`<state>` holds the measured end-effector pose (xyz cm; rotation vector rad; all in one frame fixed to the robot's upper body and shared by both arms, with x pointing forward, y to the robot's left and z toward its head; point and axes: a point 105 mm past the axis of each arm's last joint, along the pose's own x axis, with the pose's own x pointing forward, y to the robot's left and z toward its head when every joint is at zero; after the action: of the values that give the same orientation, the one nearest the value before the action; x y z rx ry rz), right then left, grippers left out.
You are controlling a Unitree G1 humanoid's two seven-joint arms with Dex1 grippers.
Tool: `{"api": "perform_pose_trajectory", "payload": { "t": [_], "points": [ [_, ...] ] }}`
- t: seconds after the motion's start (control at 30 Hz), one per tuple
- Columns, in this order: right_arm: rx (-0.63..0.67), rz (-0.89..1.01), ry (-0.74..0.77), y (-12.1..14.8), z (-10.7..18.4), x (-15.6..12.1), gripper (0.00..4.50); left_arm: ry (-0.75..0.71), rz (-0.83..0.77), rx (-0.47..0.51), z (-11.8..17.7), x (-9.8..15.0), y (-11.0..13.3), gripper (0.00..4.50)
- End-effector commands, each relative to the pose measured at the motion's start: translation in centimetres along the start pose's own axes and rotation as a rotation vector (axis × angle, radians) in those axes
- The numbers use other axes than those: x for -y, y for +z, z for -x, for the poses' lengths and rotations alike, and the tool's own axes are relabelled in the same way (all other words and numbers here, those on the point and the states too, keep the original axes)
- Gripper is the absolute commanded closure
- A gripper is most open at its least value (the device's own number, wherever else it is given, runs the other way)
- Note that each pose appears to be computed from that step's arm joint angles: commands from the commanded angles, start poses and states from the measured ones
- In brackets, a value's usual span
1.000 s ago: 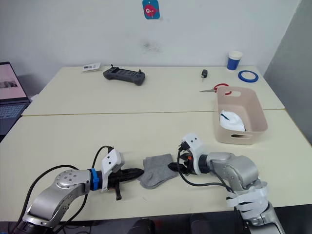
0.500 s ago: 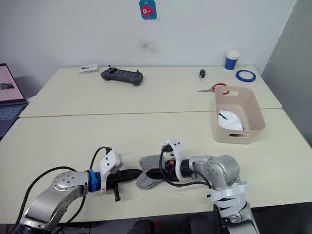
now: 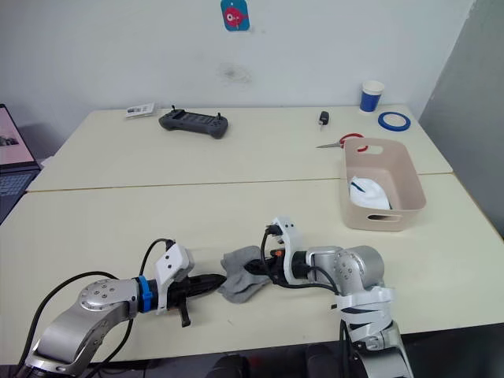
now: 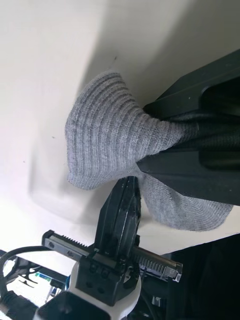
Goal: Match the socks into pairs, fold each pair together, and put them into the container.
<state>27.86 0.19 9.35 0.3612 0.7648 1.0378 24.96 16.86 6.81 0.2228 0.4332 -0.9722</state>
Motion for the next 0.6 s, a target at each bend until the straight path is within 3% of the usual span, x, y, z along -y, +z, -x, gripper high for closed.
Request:
{"api": "perform_pose_trajectory", "payload": {
  "t": [0.03, 0.07, 0.17, 0.33, 0.43, 0.6],
  "points": [
    [0.087, 0.08, 0.014, 1.4, 1.7, -0.9, 4.33, 0.032, -0.006, 0.057, 0.9, -0.9, 1.9, 4.5],
    [0.114, 0.079, 0.009, 1.8, 2.6, -0.9, 4.33, 0.024, 0.009, 0.111, 1.1, -1.1, 3.3, 4.5],
    [0.232, 0.099, -0.028, 3.5, 6.1, -0.9, 4.33, -0.082, -0.031, 0.214, 1.2, -0.3, 7.5, 3.93],
    [0.425, 0.244, -0.185, 6.4, 13.0, -0.5, 4.33, -0.346, -0.061, 0.312, 1.0, 2.1, 13.6, 2.36],
    [0.479, 0.334, -0.28, 7.5, 15.8, -0.4, 4.33, -0.418, -0.075, 0.332, 1.0, 2.6, 15.5, 1.44],
    [0.507, 0.737, -0.654, 11.6, 22.8, 0.3, 4.33, -0.482, -0.1, 0.382, 0.9, 3.1, 18.3, 0.0]
  ]
}}
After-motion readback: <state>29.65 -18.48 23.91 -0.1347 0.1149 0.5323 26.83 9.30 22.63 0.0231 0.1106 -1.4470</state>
